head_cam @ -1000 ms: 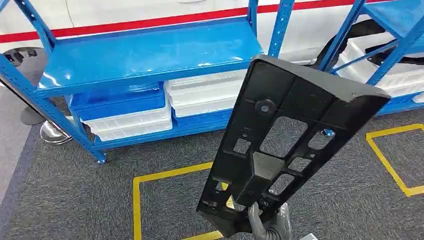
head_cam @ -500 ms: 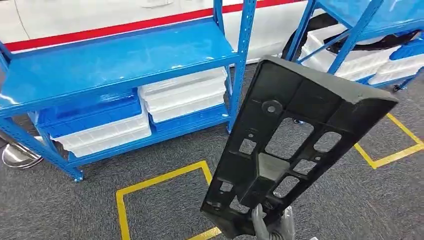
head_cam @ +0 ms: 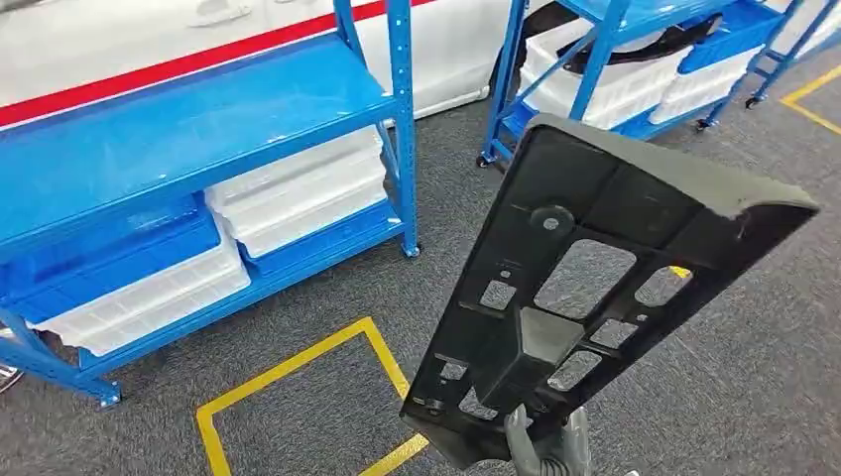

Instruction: Take the parts from the cabinet and place them on the table.

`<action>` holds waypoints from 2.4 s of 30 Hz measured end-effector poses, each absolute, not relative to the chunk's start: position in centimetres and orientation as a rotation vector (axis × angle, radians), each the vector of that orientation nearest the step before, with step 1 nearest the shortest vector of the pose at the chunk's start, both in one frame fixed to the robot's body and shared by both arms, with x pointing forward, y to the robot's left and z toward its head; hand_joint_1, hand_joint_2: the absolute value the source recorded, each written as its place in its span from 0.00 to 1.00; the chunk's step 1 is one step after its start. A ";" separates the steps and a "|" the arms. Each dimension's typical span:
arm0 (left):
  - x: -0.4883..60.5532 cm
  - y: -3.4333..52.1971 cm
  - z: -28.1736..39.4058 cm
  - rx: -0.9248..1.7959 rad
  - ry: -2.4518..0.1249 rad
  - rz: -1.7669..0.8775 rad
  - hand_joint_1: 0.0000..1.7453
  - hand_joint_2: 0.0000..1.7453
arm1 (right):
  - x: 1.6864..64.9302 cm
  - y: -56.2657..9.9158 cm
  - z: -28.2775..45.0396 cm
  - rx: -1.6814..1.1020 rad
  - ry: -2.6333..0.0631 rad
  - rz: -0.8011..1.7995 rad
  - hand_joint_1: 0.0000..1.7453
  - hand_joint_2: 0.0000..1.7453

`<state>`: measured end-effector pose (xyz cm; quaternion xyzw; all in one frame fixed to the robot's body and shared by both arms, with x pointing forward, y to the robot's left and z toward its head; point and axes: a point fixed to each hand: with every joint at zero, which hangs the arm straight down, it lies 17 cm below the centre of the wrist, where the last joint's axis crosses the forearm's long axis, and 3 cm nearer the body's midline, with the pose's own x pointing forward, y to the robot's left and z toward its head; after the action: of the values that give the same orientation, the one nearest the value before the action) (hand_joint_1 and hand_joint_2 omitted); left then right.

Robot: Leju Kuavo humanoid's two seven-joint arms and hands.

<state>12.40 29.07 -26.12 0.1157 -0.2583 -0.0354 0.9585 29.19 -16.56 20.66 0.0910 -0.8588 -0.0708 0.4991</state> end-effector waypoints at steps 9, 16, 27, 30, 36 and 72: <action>12.1 30.9 -26.1 0.264 -0.523 -0.068 0.00 1.00 | 29.5 -17.0 19.9 0.206 -2.071 -0.184 1.00 1.00; 12.2 31.2 -26.1 0.270 -0.523 -0.058 0.00 1.00 | 29.1 -18.9 18.6 0.155 -2.044 -0.213 1.00 1.00; 11.7 31.2 -26.2 0.270 -0.507 -0.059 0.00 1.00 | 29.1 -19.7 18.4 0.145 -2.043 -0.226 1.00 1.00; 11.8 31.1 -26.2 0.269 -0.508 -0.061 0.00 1.00 | 29.1 -19.7 18.4 0.143 -2.042 -0.226 1.00 1.00; 12.2 30.2 -26.2 0.253 -0.511 -0.063 0.00 1.00 | 29.3 -19.5 18.6 0.139 -2.043 -0.226 1.00 1.00; 12.2 29.3 -26.3 0.233 -0.508 -0.066 0.00 1.00 | 29.7 -19.4 18.8 0.131 -2.043 -0.223 1.00 1.00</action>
<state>12.20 29.32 -26.25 0.1151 -0.2506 -0.0328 0.9607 29.70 -19.40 18.76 0.0545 -0.8502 -0.0929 0.5153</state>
